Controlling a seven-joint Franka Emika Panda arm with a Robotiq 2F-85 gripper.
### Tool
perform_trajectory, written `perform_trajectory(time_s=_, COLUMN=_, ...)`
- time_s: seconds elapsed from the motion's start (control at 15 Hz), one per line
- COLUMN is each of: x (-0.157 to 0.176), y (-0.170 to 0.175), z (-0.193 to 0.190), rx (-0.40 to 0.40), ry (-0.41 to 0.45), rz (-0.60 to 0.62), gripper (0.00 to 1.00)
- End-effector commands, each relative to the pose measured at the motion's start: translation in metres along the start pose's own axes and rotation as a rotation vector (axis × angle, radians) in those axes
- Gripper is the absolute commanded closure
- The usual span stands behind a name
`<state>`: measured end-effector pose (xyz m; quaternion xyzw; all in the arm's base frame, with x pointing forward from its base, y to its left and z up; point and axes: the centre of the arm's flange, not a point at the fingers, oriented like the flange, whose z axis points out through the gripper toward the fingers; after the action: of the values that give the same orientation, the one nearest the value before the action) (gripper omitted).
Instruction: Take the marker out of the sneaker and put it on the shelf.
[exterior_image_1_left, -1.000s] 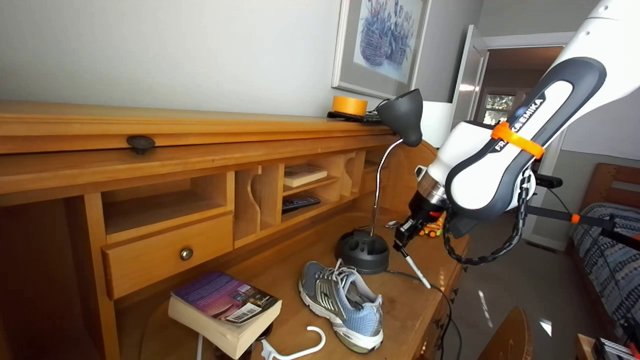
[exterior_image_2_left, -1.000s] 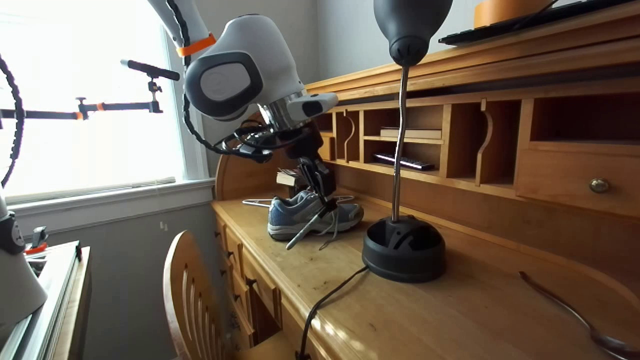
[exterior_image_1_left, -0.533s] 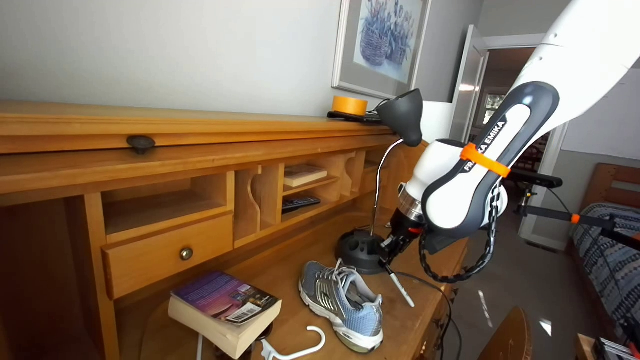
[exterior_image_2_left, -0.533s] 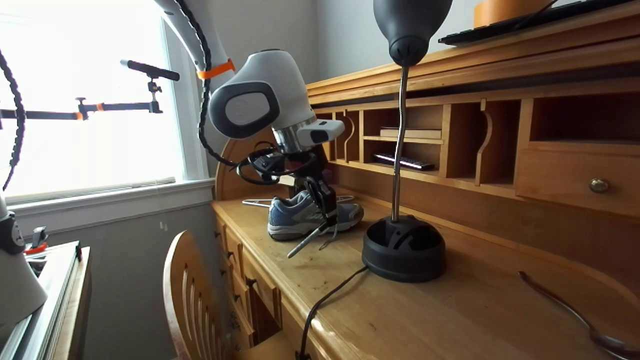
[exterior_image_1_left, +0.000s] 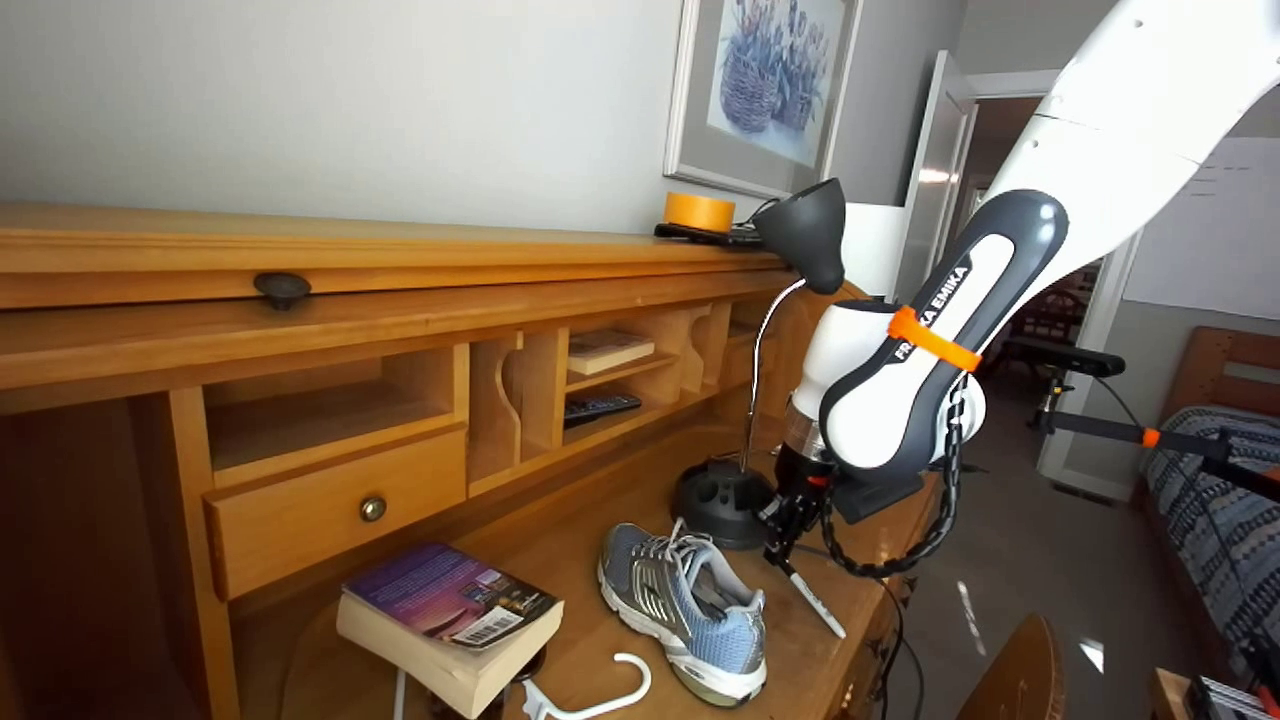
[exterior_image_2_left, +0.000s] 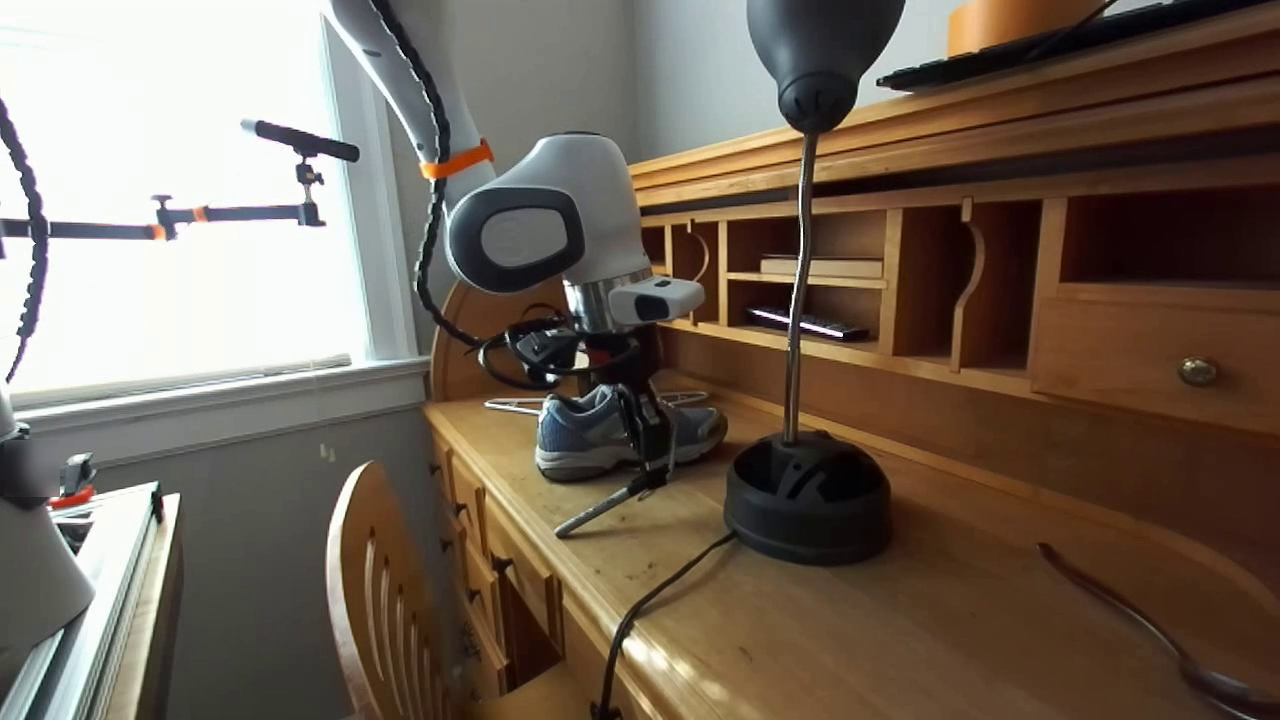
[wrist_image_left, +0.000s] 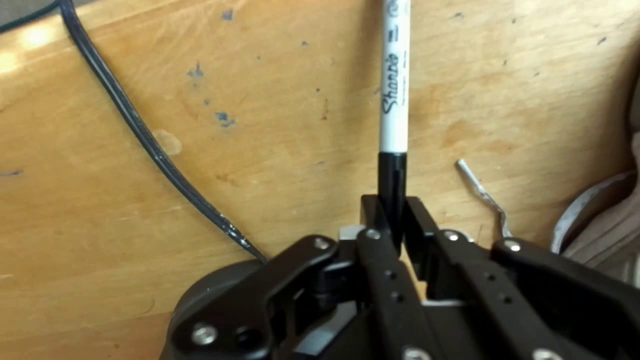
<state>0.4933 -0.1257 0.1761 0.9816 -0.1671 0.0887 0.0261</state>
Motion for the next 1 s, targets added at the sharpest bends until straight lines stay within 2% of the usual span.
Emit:
perform_trajectory(time_s=0.0, x=0.002, y=-0.003, z=0.007, rx=-0.023, ry=-0.074, rz=0.028, gripper=0.96)
perform_trajectory(time_s=0.47, x=-0.002, y=-0.006, z=0.016, rx=-0.041, ry=-0.124, rz=0.056, gripper=0.96)
perform_trajectory(time_s=0.87, x=0.002, y=-0.002, z=0.026, rx=-0.052, ry=-0.124, rz=0.094, gripper=0.96)
perform_trajectory(time_s=0.93, x=0.002, y=-0.002, z=0.028, rx=-0.057, ry=-0.123, rz=0.100, gripper=0.70)
